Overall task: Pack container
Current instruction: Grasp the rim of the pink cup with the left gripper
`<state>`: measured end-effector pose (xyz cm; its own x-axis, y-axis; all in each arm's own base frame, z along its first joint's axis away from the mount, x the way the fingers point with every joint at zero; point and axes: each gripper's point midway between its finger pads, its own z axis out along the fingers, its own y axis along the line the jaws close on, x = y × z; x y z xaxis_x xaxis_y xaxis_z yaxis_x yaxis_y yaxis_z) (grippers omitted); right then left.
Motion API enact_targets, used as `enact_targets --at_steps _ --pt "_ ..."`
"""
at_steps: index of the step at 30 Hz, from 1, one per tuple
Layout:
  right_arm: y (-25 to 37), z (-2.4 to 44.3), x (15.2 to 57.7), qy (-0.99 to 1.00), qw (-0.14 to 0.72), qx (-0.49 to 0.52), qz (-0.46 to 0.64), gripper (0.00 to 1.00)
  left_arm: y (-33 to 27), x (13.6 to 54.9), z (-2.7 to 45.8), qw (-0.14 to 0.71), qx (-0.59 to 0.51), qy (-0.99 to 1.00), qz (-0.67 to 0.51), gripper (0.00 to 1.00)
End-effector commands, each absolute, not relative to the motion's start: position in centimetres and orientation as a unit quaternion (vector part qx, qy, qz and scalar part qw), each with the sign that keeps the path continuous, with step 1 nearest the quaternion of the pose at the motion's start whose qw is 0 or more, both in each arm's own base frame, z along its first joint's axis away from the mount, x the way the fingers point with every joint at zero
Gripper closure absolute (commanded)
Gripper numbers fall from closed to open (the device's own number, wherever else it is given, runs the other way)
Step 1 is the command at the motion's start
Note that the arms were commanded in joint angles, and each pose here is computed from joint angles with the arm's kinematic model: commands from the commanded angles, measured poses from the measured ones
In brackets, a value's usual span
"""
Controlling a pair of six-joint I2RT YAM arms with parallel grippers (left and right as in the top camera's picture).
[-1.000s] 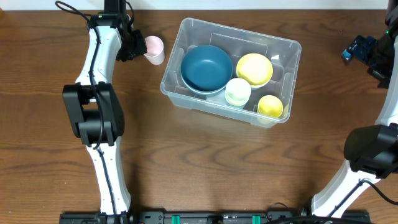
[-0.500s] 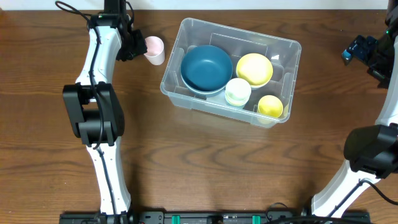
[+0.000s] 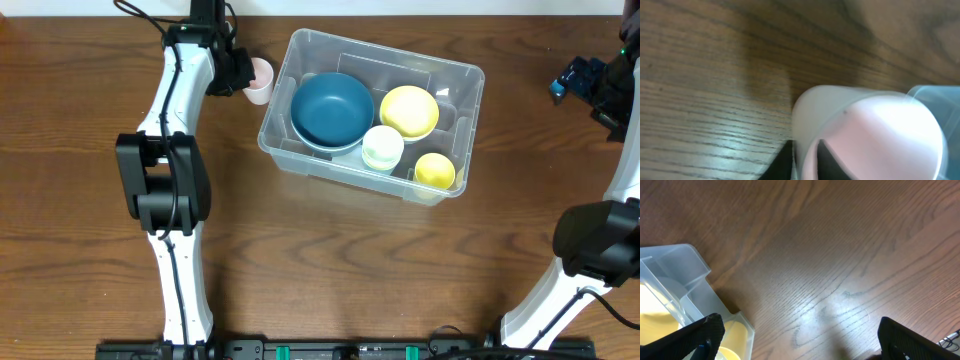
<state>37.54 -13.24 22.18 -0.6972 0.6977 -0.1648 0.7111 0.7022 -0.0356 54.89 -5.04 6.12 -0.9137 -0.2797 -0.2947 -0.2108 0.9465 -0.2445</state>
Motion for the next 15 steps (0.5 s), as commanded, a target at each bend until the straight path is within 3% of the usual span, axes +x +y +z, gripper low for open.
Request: enact_targets --at_steps 1,9,12,15 --pt "-13.6 22.0 37.5 0.917 0.067 0.389 -0.055 0.01 -4.8 54.5 4.8 0.152 -0.125 0.975 -0.101 0.94" --pt "-13.6 22.0 37.5 0.917 0.067 0.389 -0.055 0.01 -4.7 54.4 5.6 0.155 -0.126 0.975 -0.102 0.94" --pt "-13.6 22.0 37.5 0.917 0.067 0.389 -0.055 0.01 -3.9 54.8 8.5 0.183 -0.131 0.969 -0.105 0.94" --pt "-13.6 22.0 37.5 0.917 0.067 0.389 -0.055 0.01 -2.6 55.0 14.6 0.237 -0.137 0.956 -0.111 0.94"
